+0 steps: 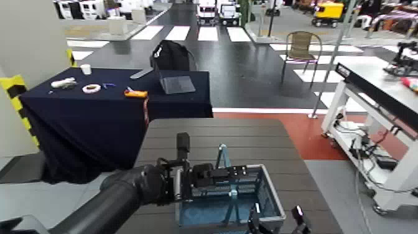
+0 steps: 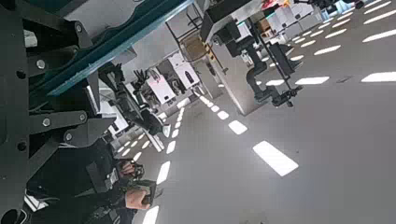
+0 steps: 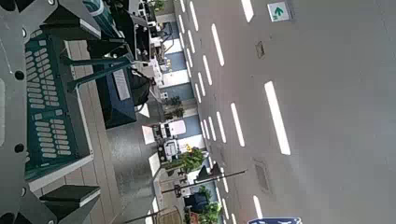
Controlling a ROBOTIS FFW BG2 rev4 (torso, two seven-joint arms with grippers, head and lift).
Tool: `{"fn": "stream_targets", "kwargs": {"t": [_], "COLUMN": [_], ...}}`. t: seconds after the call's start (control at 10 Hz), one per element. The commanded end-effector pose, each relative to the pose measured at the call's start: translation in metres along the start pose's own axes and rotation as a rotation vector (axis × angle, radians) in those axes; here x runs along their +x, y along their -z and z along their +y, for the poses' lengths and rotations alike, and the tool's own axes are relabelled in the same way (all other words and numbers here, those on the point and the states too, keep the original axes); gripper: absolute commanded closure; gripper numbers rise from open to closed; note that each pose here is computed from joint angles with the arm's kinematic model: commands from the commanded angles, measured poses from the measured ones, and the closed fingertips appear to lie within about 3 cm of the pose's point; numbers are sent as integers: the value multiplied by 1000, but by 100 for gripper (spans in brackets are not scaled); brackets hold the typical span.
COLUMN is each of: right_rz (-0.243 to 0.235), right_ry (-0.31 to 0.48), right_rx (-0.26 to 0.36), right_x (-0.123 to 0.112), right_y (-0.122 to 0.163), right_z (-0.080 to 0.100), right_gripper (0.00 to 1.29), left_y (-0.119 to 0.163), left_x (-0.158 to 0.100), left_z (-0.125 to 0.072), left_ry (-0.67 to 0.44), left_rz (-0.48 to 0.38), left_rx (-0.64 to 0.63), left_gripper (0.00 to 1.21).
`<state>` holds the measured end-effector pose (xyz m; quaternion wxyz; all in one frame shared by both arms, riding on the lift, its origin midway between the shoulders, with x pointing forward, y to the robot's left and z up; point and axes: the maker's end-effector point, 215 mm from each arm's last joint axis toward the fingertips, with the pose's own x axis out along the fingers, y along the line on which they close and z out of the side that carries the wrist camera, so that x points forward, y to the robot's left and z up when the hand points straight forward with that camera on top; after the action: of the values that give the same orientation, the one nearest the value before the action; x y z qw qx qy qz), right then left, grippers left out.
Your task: Place the crate on the table.
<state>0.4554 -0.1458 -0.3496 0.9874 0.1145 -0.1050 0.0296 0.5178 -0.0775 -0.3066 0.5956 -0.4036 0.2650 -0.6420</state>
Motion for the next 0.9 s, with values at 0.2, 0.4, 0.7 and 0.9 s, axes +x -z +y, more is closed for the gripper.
{"fn": "stream_targets", "kwargs": {"t": [0.2,0.4,0.7,0.9], "right_rz": [-2,-1,0,1], "right_ry": [-2,-1,2,3], "right_rx": [1,0,0,-1], "right_x": [0,0,-1,-1], "right_y": [-1,0,0,0], "right_z": [1,1,-1,-2], "right_gripper": [13,13,13,13], "left_y": [4,5,6,2], "left_x": [0,-1,-21,-28], "left_z": [1,2,24,27], "left_ry": [4,2,-111,-139], "left_rz": [4,3,40,38], "left_rx": [0,1,31,56], "left_gripper": [114,76,14,9]}}
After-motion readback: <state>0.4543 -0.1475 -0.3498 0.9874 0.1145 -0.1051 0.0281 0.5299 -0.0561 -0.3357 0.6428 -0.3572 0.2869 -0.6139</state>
